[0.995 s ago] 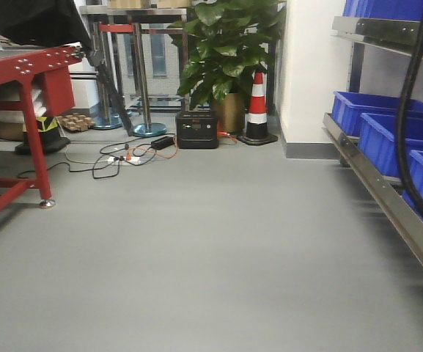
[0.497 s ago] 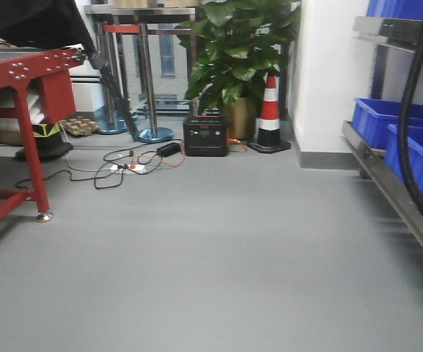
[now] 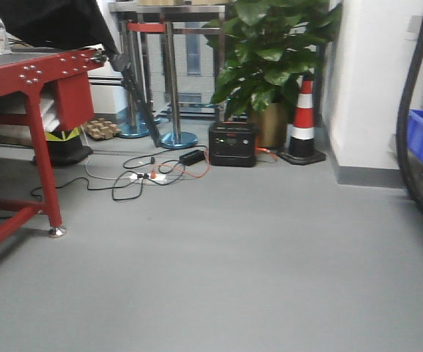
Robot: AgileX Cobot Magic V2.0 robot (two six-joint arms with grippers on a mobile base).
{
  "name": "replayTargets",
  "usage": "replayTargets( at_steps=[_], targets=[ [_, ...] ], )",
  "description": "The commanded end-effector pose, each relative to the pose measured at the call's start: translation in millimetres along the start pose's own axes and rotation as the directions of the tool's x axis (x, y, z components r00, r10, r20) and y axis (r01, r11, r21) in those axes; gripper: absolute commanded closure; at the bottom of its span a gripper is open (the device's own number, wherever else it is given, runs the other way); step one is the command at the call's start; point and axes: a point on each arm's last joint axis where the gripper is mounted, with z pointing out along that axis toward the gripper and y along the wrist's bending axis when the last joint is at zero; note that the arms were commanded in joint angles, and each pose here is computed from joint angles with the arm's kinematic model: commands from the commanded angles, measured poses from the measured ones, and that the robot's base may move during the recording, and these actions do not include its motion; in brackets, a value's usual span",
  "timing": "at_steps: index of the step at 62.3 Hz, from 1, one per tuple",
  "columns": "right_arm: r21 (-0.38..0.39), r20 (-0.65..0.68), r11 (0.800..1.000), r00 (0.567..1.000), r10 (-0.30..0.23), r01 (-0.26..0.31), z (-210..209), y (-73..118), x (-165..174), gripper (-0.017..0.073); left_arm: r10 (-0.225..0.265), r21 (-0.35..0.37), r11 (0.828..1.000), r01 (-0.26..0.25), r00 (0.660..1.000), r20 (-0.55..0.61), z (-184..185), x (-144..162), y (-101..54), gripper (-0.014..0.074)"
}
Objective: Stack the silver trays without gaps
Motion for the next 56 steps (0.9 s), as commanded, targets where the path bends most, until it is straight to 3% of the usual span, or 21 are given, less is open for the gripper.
replayTargets(
  at_steps=[1, 36, 56],
  targets=[
    [-0.082, 0.070, 0.996, 0.997, -0.013, 0.019, -3.6, 8.5, -6.2, 0.0637, -0.033, 0.040, 0.999, 0.030, 0.997, 0.067, -5.1, -9.5, -6.4, 0.0611],
    [-0.084, 0.072, 0.996, 0.997, -0.013, 0.019, -3.6, 8.7, -6.4, 0.0637, -0.033, 0.040, 0.999, 0.030, 0.997, 0.069, -5.1, -9.7, -6.4, 0.0611],
    [-0.173, 0.153, 0.984, 0.988, -0.003, 0.030, -4.9, 17.2, -13.4, 0.0637, -0.033, 0.041, 0.999, 0.030, 0.997, 0.071, -5.1, -9.9, -6.4, 0.0611]
  ],
)
